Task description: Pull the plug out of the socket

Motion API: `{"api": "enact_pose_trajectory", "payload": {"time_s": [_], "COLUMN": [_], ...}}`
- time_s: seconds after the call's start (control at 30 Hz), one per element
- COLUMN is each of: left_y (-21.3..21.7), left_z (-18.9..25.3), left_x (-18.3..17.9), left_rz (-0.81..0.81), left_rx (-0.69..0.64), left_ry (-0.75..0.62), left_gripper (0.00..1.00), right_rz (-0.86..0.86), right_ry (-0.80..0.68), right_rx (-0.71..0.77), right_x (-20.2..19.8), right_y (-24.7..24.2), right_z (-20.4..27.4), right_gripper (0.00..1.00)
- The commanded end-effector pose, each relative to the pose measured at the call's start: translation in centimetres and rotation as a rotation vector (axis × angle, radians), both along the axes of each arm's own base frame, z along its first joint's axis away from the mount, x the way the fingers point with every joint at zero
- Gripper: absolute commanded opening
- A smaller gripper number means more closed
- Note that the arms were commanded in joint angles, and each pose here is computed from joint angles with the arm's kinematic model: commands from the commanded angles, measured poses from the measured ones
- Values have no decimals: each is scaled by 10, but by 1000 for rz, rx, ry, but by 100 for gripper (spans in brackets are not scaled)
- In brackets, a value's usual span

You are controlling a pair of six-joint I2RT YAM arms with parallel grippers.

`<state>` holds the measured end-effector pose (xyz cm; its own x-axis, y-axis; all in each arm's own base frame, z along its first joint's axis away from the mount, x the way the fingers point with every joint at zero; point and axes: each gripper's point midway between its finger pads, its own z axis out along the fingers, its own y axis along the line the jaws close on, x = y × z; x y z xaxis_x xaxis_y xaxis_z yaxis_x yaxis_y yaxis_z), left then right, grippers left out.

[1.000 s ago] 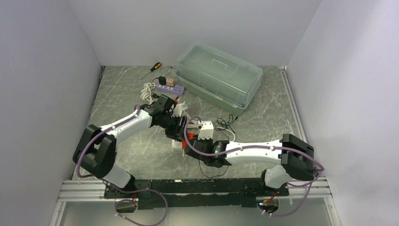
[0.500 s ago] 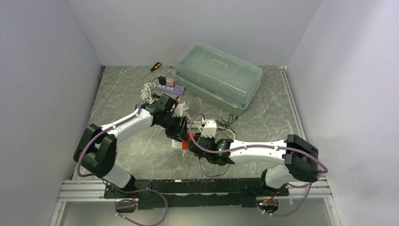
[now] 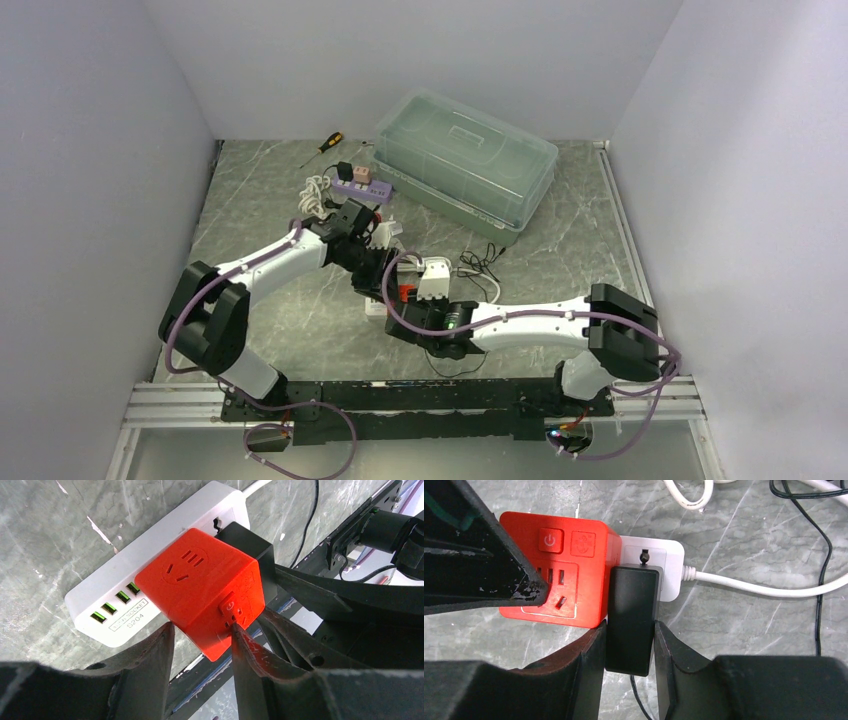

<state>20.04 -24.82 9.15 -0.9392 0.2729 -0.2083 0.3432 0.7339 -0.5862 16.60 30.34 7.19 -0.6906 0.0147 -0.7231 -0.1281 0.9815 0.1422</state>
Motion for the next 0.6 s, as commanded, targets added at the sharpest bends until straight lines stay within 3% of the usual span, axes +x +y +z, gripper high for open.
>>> {"api": "enact_pose_trajectory", "payload": {"time_s": [0.0,0.57], "left_y": [16,22], "left_z": [-30,-33], "left_x": [3,8], "left_rz": [-15,-11], "left_rx": [135,189], "left_ry": [-24,-57], "left_gripper": [48,46], "right_rz": [-16,-52], "right_ry": [-40,-6], "right_rx": [-24,144], "right_x": [0,8], "right_y": [7,-13], "right_z": [11,13], "right_gripper": [0,0]}}
